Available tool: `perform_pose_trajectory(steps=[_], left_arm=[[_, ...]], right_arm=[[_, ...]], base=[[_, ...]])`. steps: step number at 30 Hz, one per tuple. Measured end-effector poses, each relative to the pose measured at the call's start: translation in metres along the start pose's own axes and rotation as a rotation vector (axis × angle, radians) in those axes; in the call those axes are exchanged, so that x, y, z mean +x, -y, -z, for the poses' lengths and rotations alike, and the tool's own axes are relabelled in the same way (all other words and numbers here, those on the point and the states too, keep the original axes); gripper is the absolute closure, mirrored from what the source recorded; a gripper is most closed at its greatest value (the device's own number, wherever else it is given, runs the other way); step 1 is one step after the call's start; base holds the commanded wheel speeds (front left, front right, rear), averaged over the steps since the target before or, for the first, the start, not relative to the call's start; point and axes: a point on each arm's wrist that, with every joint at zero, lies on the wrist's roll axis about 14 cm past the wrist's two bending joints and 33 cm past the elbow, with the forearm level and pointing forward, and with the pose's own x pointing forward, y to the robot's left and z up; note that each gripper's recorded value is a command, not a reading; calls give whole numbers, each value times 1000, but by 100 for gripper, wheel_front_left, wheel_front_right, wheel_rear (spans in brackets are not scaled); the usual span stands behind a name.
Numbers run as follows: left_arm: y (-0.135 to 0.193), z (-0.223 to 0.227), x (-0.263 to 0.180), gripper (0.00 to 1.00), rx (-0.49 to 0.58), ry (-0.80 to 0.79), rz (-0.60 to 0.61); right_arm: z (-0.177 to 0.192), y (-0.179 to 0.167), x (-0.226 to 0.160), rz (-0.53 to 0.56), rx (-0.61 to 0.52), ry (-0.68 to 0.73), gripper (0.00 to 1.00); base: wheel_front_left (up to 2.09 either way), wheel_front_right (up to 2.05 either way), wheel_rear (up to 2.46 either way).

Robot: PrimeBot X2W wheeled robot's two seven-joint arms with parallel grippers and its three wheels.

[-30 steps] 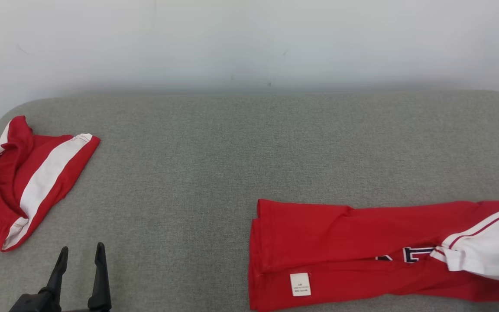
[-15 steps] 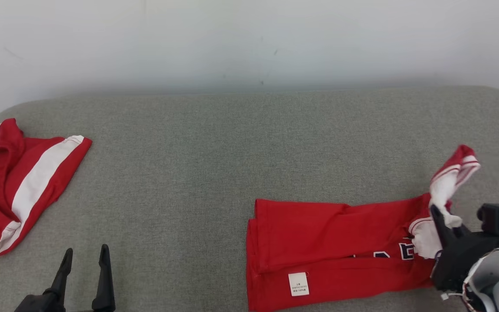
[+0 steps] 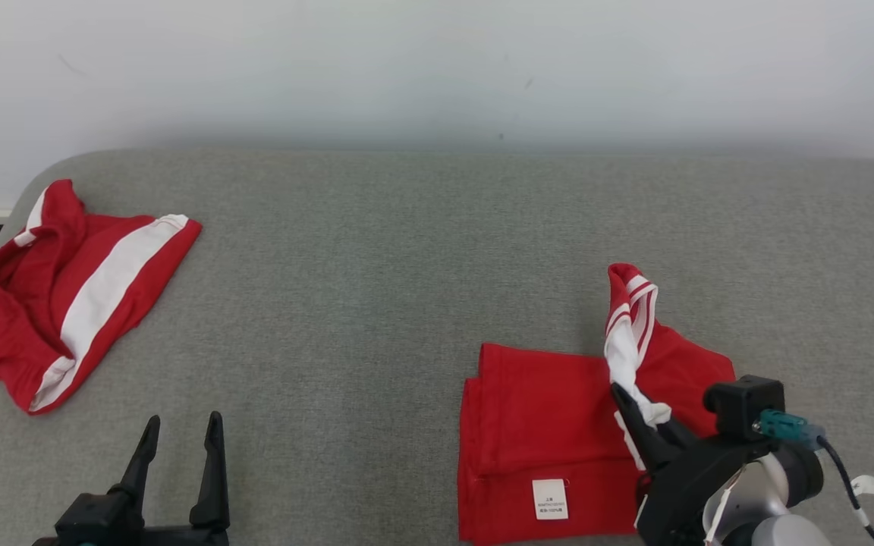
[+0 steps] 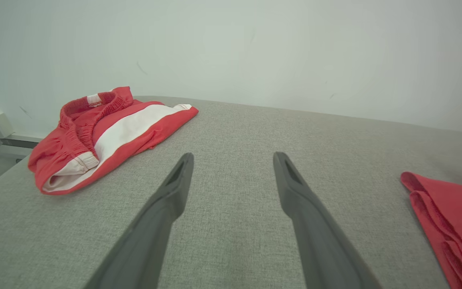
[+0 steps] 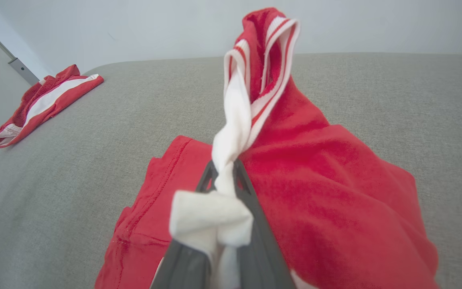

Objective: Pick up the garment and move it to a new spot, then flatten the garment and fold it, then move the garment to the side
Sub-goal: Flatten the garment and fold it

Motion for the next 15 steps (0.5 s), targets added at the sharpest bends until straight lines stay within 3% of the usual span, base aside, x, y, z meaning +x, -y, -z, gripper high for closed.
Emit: perform_pose_trajectory(steps=[10, 15], left_arm=[[-3, 2, -1, 0, -9, -7, -14], [-2, 2, 0, 0, -15, -8, -13]], right_arm=[[26, -50, 15, -109, 73, -56, 100], [41, -60, 17, -122, 99, -83, 100]], base=[[0, 0, 0], [0, 0, 0]])
